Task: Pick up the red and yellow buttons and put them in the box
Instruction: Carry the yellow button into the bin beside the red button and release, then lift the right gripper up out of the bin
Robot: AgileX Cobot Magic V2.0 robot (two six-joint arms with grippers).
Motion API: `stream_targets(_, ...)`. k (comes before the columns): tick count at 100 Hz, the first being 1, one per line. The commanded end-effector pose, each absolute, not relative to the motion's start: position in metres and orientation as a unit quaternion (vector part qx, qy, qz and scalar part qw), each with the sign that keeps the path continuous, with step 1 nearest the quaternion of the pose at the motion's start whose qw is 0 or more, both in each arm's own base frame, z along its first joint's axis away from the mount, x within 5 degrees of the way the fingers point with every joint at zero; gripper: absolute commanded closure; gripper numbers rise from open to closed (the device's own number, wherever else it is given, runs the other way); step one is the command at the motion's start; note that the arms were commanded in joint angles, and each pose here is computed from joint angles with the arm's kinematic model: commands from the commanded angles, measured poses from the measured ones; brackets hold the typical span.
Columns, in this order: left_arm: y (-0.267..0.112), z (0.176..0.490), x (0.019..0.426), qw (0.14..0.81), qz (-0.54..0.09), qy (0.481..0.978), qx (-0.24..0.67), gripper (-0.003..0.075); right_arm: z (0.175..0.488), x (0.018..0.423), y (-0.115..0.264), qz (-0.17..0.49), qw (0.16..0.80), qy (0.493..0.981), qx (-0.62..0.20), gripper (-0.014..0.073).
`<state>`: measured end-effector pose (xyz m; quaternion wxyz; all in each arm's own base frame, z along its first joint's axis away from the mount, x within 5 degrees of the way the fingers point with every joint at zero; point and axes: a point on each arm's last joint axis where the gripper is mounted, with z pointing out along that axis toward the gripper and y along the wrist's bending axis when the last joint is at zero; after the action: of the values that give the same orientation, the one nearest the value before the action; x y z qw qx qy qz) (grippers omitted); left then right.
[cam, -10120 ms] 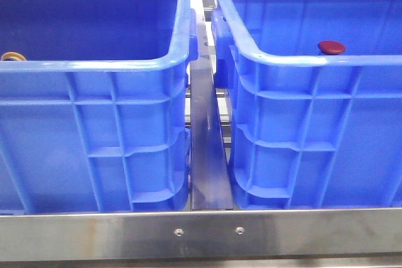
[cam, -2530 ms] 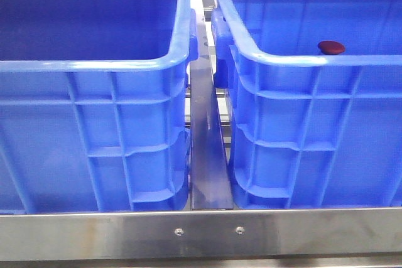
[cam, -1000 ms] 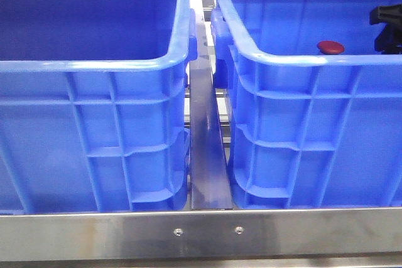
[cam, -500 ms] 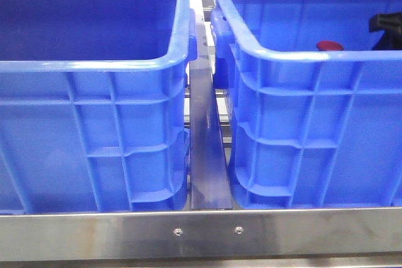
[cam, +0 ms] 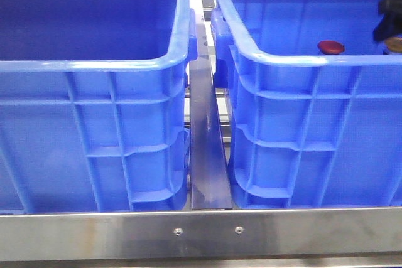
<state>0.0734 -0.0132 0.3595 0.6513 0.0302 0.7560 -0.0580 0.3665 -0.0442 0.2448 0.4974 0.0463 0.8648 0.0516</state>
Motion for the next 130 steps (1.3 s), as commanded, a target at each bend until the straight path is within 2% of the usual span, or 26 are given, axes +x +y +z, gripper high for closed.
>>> stream_targets(1,-0.011,0.374,0.074,0.685,-0.061,0.726,0.012,0.0739,0.286,0.353,-0.042,0.052,0.546,0.835,0.039,0.0053)
stream_targets(20,-0.011,0.374,0.074,0.685,-0.061,0.726,0.012,0.0739,0.322,0.309,-0.034,0.047,0.59,0.806,0.032,0.0053)
stream_targets(34,-0.011,0.374,0.074,0.685,-0.061,0.726,0.012,0.0739,0.335,0.268,-0.026,0.05,0.614,0.787,0.024,0.0053)
stream_targets(60,-0.011,0.374,0.074,0.685,-0.061,0.726,0.012,0.0739,0.342,0.195,-0.007,0.076,0.657,0.75,-0.002,0.0057)
stream_targets(80,-0.011,0.374,0.074,0.685,-0.061,0.726,0.012,0.0739,0.343,0.158,0.0,0.086,0.688,0.721,-0.001,0.007)
stream_targets(90,-0.011,0.374,0.074,0.685,-0.061,0.726,0.012,0.0739,0.346,0.146,0.002,0.082,0.703,0.707,-0.004,0.0171)
stream_targets(116,-0.011,0.374,0.074,0.685,-0.061,0.726,0.012,0.0739,0.351,0.138,0.003,0.082,0.714,0.695,-0.009,0.0654)
stream_targets(130,-0.011,0.374,0.074,0.685,-0.061,0.726,0.012,0.0739,0.351,0.138,0.004,0.085,0.714,0.695,-0.012,0.0664)
